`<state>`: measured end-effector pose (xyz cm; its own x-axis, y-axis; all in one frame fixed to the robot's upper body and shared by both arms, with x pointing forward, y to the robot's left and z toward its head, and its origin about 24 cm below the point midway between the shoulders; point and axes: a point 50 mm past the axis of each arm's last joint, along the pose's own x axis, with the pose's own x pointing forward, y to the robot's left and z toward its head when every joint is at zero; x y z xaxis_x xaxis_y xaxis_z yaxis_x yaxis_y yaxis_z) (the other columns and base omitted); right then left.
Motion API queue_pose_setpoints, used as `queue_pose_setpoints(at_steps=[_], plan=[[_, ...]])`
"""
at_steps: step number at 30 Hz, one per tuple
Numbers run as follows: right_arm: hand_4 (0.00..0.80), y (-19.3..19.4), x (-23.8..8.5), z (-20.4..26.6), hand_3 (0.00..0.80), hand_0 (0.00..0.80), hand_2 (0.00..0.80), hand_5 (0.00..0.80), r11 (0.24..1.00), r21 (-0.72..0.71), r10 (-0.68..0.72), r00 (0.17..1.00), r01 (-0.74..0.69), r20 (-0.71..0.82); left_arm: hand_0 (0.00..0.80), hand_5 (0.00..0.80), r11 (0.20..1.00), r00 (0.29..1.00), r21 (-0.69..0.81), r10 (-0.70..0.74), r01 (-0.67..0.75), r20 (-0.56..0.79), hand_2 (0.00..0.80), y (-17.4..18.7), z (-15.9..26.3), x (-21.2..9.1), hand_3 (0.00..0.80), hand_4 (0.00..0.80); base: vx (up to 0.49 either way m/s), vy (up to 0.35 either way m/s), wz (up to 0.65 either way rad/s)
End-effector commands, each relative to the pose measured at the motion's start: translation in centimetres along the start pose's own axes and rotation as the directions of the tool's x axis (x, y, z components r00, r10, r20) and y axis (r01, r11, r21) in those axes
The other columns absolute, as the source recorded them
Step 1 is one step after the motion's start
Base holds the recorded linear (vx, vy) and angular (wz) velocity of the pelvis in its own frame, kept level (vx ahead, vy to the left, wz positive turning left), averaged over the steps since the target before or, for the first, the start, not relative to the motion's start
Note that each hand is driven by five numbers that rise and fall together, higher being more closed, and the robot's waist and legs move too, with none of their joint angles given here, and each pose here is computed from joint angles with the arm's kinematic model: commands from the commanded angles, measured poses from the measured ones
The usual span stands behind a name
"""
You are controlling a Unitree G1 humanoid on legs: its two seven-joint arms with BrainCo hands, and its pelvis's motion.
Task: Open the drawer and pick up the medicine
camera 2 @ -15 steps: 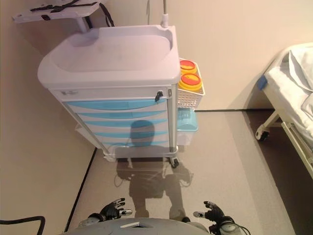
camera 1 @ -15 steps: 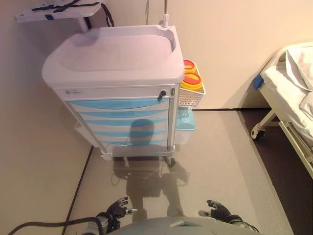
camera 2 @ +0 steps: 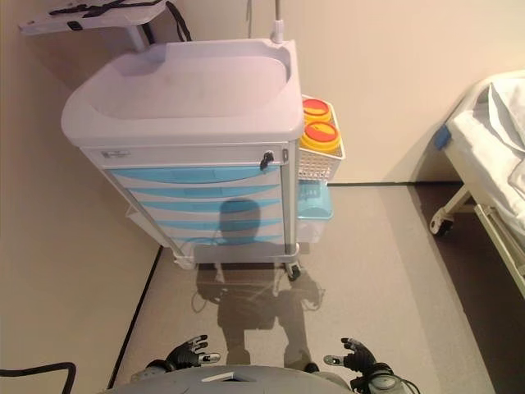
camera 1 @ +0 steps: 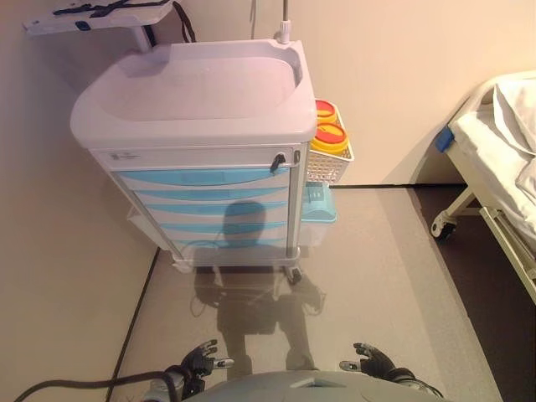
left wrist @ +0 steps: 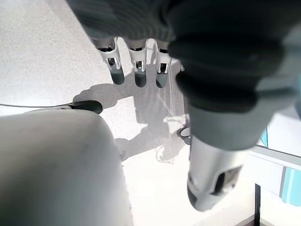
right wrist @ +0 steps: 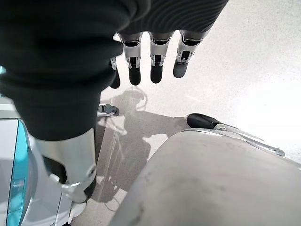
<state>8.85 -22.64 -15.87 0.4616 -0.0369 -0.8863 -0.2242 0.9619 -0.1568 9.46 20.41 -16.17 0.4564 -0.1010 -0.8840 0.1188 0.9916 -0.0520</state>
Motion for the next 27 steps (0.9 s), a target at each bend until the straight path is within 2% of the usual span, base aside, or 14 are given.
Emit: queue_pose_setpoints(at_steps=[1,8,10,13,19,22,25,27], plan=[[0.0,0.4,0.5,1.7,0.0,0.0,0.0,0.0,1.0,-0.011,0.02,0.998,-0.02,0.058,0.0,0.0,0.992,0.998,-0.12,0.047,-0.041,0.05,0.0,0.8,1.0,0.2,0.0,0.0,0.101,0.013,-0.03],[0.0,0.0,0.6,2.7,0.0,0.0,0.0,0.0,1.0,-0.004,0.022,0.995,-0.022,0.1,0.0,0.0,0.989,0.987,-0.141,0.057,-0.036,0.148,0.0,1.4,2.7,0.1,0.0,0.0,0.075,0.037,-0.08],[0.0,-0.6,0.9,4.7,0.0,0.0,0.0,0.0,1.0,-0.025,0.015,0.986,-0.01,0.168,0.0,0.0,0.985,0.963,-0.17,0.073,-0.029,0.26,0.0,2.0,5.8,0.4,0.0,0.0,-0.211,0.066,-0.21],[0.0,-1.5,1.1,8.0,0.0,0.0,0.0,0.0,1.0,-0.027,-0.006,0.962,0.014,0.274,0.0,0.0,0.991,0.911,-0.136,0.064,-0.008,0.408,0.0,2.3,10.3,0.4,0.0,0.0,-0.312,0.046,-0.22],[0.0,-2.8,0.7,13.0,0.0,0.0,0.0,0.0,0.999,0.012,-0.053,0.902,0.053,0.429,0.0,0.0,0.988,0.733,-0.146,0.064,0.049,0.677,0.0,2.2,18.3,-1.0,0.0,0.0,-0.181,0.064,-0.23],[0.0,-3.1,0.6,14.1,0.0,0.0,0.0,0.0,0.998,0.016,-0.059,0.891,0.058,0.45,0.0,0.0,0.979,0.611,-0.172,0.068,0.112,0.789,0.0,2.5,22.2,-2.6,0.0,0.0,-0.154,0.056,-0.22],[0.0,-3.5,0.5,14.1,0.0,0.0,0.0,0.0,0.997,0.018,-0.07,0.892,0.069,0.446,0.0,0.0,0.944,0.445,-0.22,0.092,0.245,0.891,0.0,3.7,26.6,-5.2,0.0,0.0,-0.104,0.054,-0.15],[0.0,-3.6,0.4,14.0,0.0,0.0,0.0,0.0,0.997,0.027,-0.073,0.893,0.068,0.444,0.0,0.0,0.929,0.376,-0.233,0.115,0.286,0.919,0.0,4.5,28.4,-6.5,0.0,0.0,-0.08,0.01,-0.23]])
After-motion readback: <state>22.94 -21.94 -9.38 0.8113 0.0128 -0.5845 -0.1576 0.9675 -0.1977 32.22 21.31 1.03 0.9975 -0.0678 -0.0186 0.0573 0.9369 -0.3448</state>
